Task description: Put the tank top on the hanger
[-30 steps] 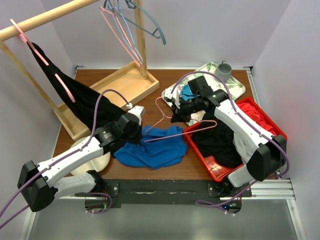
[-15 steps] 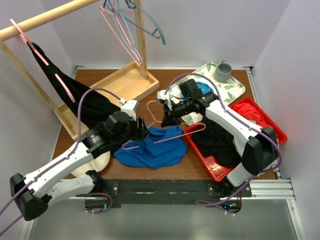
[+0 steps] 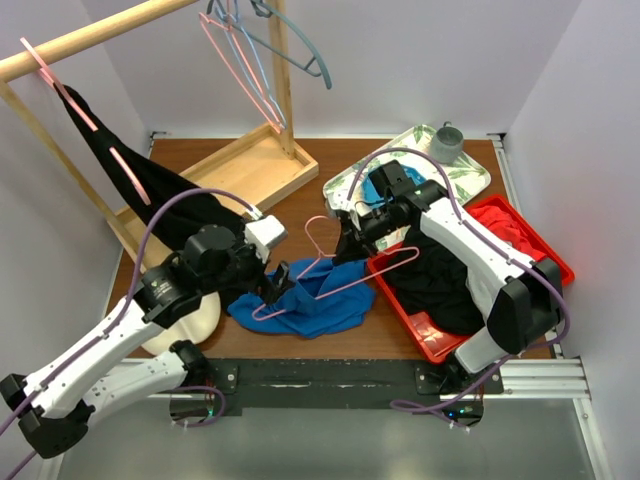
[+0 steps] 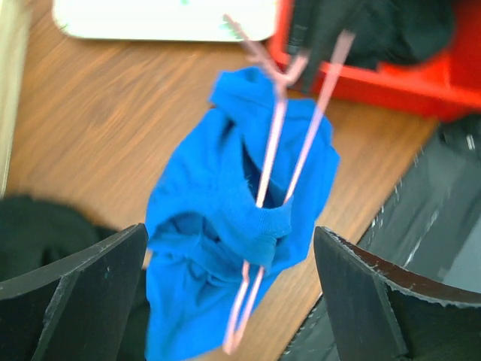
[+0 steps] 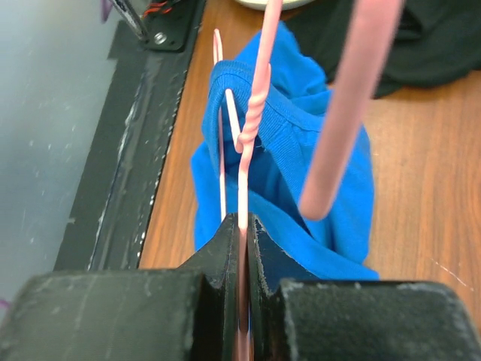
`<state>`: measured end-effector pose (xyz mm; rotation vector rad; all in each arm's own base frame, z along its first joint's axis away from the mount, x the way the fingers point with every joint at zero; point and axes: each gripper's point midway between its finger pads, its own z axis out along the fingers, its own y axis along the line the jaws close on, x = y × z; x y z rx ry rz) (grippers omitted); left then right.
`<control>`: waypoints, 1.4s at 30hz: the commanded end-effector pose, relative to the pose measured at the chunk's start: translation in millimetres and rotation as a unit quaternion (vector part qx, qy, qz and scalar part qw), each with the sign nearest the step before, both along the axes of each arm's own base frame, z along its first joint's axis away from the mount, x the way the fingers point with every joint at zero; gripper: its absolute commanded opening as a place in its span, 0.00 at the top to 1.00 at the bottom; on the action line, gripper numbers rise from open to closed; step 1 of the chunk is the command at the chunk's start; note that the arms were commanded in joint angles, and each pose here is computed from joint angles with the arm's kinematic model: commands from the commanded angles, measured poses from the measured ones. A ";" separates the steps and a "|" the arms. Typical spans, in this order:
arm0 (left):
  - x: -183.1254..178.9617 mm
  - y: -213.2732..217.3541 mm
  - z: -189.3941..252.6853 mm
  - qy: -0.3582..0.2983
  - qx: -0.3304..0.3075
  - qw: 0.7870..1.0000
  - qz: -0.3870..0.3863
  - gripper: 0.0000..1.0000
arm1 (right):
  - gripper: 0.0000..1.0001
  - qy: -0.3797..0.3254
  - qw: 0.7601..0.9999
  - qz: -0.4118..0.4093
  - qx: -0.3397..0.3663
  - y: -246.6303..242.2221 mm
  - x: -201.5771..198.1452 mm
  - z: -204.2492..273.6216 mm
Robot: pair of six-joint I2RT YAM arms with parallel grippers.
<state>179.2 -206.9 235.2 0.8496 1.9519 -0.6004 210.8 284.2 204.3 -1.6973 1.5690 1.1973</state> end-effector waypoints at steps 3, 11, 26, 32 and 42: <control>-22.2 -45.1 -7.2 -0.065 -0.017 0.975 -0.210 0.03 | 1.00 -0.041 0.997 0.052 0.048 -2.1 -19.4 32.7; -10.7 -67.1 -48.5 0.000 -0.011 0.977 -0.212 0.22 | 1.00 -0.037 0.996 0.061 0.051 -1.8 -21.3 32.6; -21.5 -48.1 -54.7 0.059 -0.083 0.990 -0.102 1.00 | 0.80 -0.029 0.998 0.040 0.040 1.9 -12.3 30.8; -29.0 -32.3 -54.7 0.099 -0.136 0.985 -0.027 1.00 | 0.38 -0.063 0.996 -0.067 -0.006 2.5 31.3 45.9; -30.5 -19.6 -70.1 0.118 -0.148 0.982 0.022 1.00 | 0.15 -0.130 0.953 -0.274 -0.016 -38.6 104.9 92.2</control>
